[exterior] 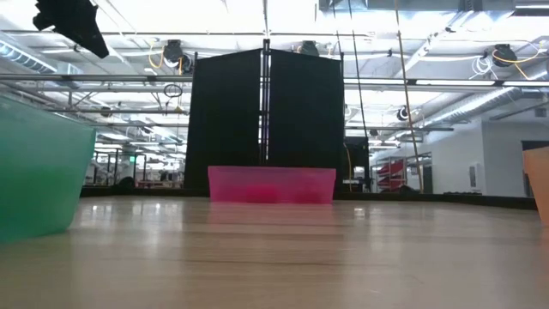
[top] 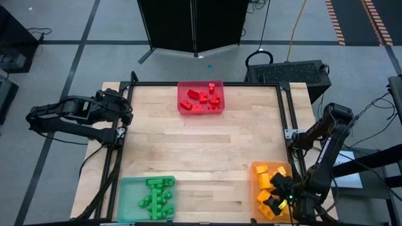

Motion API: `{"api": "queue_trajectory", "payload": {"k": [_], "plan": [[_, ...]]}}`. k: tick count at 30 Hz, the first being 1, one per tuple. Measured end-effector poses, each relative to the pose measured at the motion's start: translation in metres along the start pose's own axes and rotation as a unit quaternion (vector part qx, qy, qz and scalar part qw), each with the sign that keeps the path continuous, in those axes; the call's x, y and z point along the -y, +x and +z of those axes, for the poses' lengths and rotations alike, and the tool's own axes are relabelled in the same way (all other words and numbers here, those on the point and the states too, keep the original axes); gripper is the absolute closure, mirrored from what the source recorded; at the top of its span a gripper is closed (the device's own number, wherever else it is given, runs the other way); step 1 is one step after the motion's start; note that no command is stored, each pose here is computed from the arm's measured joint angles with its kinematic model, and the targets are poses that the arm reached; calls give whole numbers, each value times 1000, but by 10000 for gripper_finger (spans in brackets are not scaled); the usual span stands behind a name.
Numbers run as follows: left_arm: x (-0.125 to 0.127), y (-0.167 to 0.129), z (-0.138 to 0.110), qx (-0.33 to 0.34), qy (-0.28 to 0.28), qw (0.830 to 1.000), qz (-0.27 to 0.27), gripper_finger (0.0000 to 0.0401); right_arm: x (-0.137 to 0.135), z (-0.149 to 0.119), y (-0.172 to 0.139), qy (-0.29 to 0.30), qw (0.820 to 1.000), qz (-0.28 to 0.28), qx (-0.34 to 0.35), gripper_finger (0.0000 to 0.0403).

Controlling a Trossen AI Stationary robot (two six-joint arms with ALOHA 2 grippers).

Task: Sort blocks
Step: Put the yellow game piece into the orange bin, then return to Home Position

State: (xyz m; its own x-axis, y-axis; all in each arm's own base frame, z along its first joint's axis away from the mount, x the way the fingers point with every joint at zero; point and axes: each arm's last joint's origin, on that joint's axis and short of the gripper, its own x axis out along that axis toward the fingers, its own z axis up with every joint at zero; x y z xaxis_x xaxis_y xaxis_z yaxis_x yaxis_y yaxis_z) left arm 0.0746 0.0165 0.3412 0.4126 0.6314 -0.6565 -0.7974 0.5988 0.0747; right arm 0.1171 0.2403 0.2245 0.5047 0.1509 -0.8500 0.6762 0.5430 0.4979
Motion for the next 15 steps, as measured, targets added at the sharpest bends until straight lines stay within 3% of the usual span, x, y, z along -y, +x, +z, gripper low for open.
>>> {"api": "queue_trajectory", "payload": {"k": [4,7,10,15], "plan": [[0,0,0,5,0,1000,4,342,-23,27,-38,-44,992,57,100,105],[2,0,4,22,6,1000,0,342,-34,59,-83,-108,970,67,206,111],[5,-1,9,51,6,999,-11,342,-37,92,-134,-177,933,69,306,112],[9,-2,17,87,25,996,-24,342,-29,134,-216,-269,854,69,440,112]]}}
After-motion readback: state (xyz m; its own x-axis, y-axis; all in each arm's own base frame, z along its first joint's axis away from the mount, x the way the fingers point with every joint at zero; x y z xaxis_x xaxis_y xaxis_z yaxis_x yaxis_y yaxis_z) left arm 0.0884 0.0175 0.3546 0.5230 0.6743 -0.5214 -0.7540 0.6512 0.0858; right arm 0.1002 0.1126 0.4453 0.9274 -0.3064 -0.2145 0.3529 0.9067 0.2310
